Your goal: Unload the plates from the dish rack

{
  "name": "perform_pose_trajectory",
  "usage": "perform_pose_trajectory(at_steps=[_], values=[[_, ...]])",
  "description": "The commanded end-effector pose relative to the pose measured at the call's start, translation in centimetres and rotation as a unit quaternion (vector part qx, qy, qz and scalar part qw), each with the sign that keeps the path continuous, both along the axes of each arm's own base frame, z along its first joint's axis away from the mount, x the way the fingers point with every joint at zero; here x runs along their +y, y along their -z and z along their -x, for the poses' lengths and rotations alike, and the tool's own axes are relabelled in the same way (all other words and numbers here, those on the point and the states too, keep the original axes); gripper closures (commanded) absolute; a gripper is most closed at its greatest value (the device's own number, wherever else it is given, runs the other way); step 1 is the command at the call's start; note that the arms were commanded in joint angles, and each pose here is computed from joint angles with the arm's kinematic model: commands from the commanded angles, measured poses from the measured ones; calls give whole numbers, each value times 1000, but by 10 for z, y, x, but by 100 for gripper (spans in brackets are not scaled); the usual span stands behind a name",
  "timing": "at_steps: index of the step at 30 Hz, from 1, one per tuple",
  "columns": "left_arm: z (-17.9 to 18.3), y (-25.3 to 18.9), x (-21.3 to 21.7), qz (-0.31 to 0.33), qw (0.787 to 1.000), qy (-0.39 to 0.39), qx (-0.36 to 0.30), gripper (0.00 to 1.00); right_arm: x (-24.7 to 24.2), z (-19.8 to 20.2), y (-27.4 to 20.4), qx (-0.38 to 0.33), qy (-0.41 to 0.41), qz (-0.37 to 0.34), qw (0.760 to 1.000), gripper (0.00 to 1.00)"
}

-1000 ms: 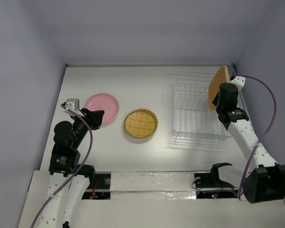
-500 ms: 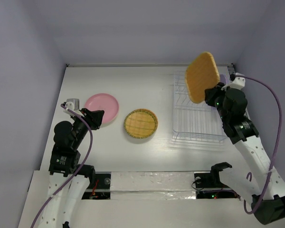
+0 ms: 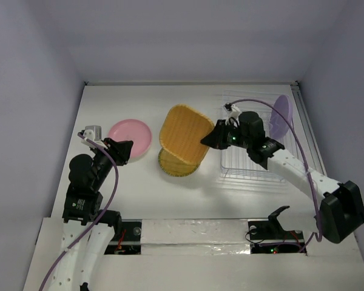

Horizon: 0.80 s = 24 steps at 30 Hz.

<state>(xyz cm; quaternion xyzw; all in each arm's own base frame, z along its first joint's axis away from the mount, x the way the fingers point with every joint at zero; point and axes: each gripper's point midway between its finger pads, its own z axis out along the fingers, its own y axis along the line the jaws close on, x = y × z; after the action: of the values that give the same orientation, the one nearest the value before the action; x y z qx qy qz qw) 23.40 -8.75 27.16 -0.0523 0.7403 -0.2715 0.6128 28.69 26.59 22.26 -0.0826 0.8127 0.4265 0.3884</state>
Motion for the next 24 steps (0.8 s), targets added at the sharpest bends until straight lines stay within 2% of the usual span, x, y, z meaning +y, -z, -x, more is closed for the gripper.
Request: perform_pose_trajectory(at_steps=[1,15,21,24], values=[[-4,-15,-1,2,1000,1,-25,82,32,10,-38,-50,-89,-71,992,100],[-5,-14,2,2,1000,-8,-22,81,60,19,31,53,-177,-71,980,100],[-5,-14,2,2,1000,-6,-23,80,61,20,49,77,-177,-64,979,100],[-5,-14,2,2,1000,-6,-23,80,60,14,58,85,-164,-51,982,97]])
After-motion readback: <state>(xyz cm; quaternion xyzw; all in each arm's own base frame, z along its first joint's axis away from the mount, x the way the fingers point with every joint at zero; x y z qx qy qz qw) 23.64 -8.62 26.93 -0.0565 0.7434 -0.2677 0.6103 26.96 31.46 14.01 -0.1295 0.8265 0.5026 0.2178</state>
